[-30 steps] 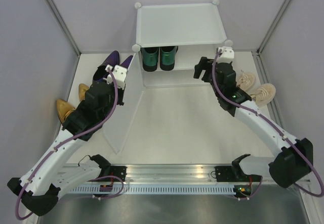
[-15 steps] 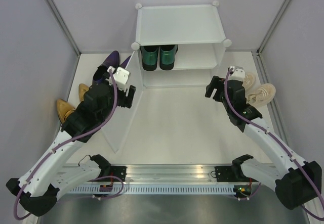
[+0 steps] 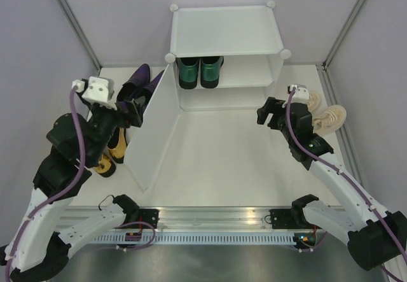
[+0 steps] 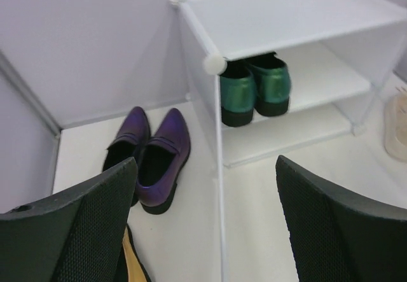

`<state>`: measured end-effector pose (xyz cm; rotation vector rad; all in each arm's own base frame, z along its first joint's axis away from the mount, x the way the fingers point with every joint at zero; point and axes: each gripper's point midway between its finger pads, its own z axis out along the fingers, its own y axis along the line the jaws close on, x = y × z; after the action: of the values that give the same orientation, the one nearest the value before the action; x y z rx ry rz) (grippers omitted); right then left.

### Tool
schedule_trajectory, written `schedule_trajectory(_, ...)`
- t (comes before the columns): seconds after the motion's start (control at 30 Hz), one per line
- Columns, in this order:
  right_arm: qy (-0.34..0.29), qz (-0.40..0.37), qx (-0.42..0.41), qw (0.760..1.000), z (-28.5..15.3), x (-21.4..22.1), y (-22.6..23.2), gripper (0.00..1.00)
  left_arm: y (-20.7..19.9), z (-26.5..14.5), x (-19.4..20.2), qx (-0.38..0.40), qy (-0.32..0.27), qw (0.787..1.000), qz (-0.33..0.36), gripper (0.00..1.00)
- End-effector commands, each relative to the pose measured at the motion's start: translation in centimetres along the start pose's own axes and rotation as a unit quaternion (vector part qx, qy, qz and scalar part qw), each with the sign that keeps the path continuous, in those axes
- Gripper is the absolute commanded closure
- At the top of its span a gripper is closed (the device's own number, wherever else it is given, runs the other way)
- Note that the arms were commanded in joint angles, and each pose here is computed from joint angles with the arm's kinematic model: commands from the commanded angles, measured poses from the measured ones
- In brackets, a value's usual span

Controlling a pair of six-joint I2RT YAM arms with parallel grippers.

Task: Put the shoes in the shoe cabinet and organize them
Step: Pick up a pair of shoes at the center of the board.

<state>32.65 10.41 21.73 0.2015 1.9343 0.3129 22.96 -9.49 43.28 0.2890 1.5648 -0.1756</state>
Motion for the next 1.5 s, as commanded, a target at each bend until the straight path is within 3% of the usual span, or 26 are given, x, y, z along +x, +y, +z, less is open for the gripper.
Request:
schedule_trajectory(0.0, -0.019, 0.017, -0.028, 0.999, -0.4, -1.1, 1.1, 0.11, 4.0, 0.3, -1.6, -0.13, -0.01, 0.99, -0.047, 0.08)
schedule_trajectory(0.03, -0.018, 0.017, -0.029, 0.999, -0.3, -1.0, 1.1, 0.11, 6.1, -0.1, -1.6, -0.199, -0.003, 0.979, -0.047, 0.09)
schedule_trajectory(0.13, -0.017, 0.022, -0.034, 0.999, -0.2, -0.8, 1.3, 0.11, 8.6, 0.9, -0.5, -0.287, 0.035, 0.957, -0.026, 0.09)
schedule_trajectory(0.23, -0.008, 0.025, -0.04, 0.999, 0.0, -0.4, 1.6, 0.11, 11.0, 3.0, 1.4, -0.293, 0.069, 0.95, -0.085, 0.11)
schedule_trajectory(0.3, -0.005, 0.027, -0.048, 0.998, 0.0, -0.2, 1.8, 0.11, 14.0, 3.0, 3.3, -0.336, 0.088, 0.928, -0.131, 0.11)
schedule_trajectory(0.43, 0.005, 0.036, -0.063, 0.997, -0.1, 0.4, 2.3, 0.11, 15.9, 3.9, 9.6, -0.359, 0.158, 0.899, -0.195, 0.11)
schedule_trajectory(0.5, 0.013, 0.038, -0.068, 0.997, -0.2, 0.8, 2.4, 0.11, 17.6, 3.2, 12.5, -0.39, 0.179, 0.874, -0.229, 0.11)
schedule_trajectory(0.57, 0.017, 0.043, -0.076, 0.996, -0.3, 1.1, 2.6, 0.11, 17.8, 2.7, 17.3, -0.392, 0.225, 0.851, -0.266, 0.1)
schedule_trajectory(0.6, 0.017, 0.044, -0.078, 0.996, -0.4, 1.1, 2.7, 0.11, 18.3, 2.0, 20.6, -0.399, 0.257, 0.83, -0.291, 0.08)
schedule_trajectory(0.8, 0.021, 0.054, -0.102, 0.993, -0.6, 1.3, 3.6, 0.11, 20.0, -0.3, 28.5, -0.408, 0.322, 0.768, -0.374, 0.02)
schedule_trajectory(1.0, 0.013, 0.057, -0.106, 0.993, -0.9, 1.3, 3.5, 0.11, 21.1, -0.5, 30.0, -0.421, 0.33, 0.765, -0.359, 0.0)
schedule_trajectory(1.3, 0.0, 0.056, -0.106, 0.993, -1.4, 0.5, 3.5, 0.1, 22.3, -0.5, 35.2, -0.438, 0.386, 0.725, -0.366, 0.02)
schedule_trajectory(1.37, -0.003, 0.056, -0.105, 0.993, -1.5, 0.4, 3.4, 0.1, 22.9, 0.0, 35.8, -0.437, 0.378, 0.733, -0.36, 0.04)
schedule_trajectory(1.47, -0.006, 0.055, -0.103, 0.993, -1.6, 0.3, 3.3, 0.1, 22.9, 0.0, 37.9, -0.436, 0.397, 0.726, -0.355, 0.1)
